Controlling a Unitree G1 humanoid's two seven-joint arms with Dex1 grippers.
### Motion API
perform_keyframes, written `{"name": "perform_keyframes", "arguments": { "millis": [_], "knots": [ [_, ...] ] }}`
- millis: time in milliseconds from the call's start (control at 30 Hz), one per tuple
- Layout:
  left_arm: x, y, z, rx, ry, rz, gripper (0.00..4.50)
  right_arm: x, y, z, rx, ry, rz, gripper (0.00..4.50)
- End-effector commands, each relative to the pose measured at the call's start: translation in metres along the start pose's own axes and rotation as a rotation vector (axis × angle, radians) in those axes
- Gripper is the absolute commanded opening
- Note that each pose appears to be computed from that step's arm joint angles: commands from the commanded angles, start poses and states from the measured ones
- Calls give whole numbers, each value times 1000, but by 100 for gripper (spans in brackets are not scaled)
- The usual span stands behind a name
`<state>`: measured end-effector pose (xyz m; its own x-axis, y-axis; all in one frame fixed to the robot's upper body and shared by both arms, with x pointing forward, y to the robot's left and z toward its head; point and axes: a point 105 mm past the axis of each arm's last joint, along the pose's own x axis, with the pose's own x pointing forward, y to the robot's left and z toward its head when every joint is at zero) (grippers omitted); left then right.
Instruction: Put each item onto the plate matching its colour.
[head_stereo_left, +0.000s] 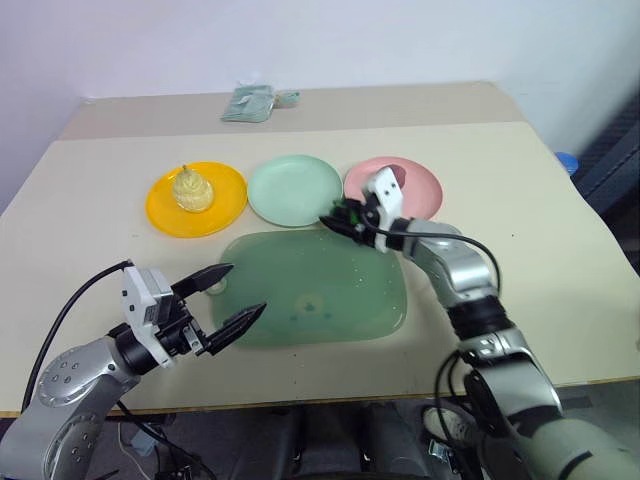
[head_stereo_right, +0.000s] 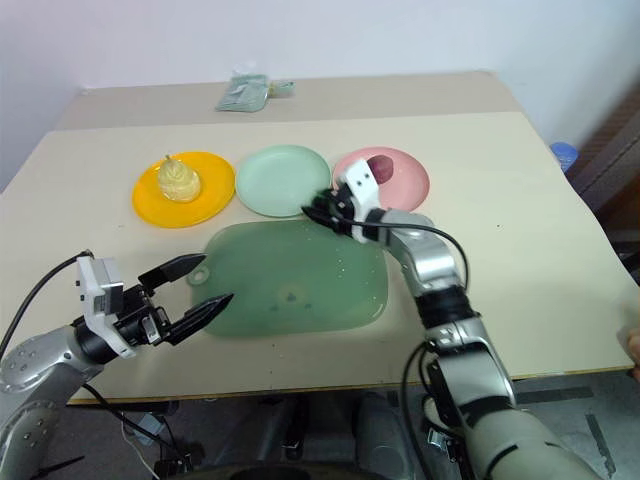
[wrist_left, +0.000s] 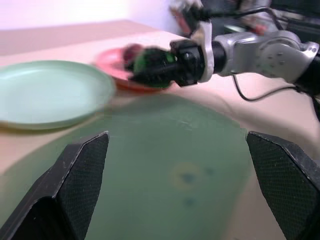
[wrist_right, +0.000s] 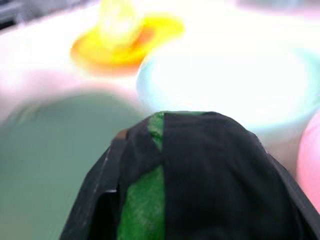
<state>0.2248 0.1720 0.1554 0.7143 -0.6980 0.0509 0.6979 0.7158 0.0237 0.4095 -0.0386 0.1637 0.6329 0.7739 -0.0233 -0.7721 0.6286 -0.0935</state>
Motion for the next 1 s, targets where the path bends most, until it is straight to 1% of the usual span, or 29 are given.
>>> {"name": "perform_keyframes", "arguments": {
  "millis": [33, 133, 200, 267, 333, 433, 500, 533, 667, 833, 933, 1000],
  "knots": [
    [-1, 9, 10, 76, -36, 125, 450, 23, -10, 15, -36, -67, -85, 227],
    [-2, 21, 10, 116, -46, 252, 450, 40, -14, 21, -41, -83, -139, 227],
    [-3, 29, 10, 147, -53, 337, 450, 49, -14, 23, -11, -85, -172, 227],
    [-5, 35, 8, 163, -42, 405, 450, 55, -11, 19, 4, -58, -191, 227],
    [-6, 37, 9, 178, -52, 432, 450, 59, -8, 15, 17, -33, -197, 227],
    [-8, 37, 11, 202, -71, 469, 450, 64, -4, 11, 15, -7, -204, 316],
    [-8, 36, 12, 211, -83, 483, 450, 65, -2, 15, 23, -22, -196, 411],
    [-8, 36, 12, 213, -88, 483, 450, 65, -2, 18, 28, -33, -191, 447],
    [-4, 37, 9, 229, -92, 466, 450, 59, -6, 25, 4, -77, -138, 447],
    [1, 45, 7, 259, -107, 439, 450, 29, -15, 26, -61, -165, -41, 447],
    [7, 44, 5, 257, -112, 381, 450, -9, -12, 21, -78, -196, 4, 447],
    [11, 43, 3, 254, -100, 336, 450, -40, -7, 16, -95, -175, 16, 447]
  ]
}}
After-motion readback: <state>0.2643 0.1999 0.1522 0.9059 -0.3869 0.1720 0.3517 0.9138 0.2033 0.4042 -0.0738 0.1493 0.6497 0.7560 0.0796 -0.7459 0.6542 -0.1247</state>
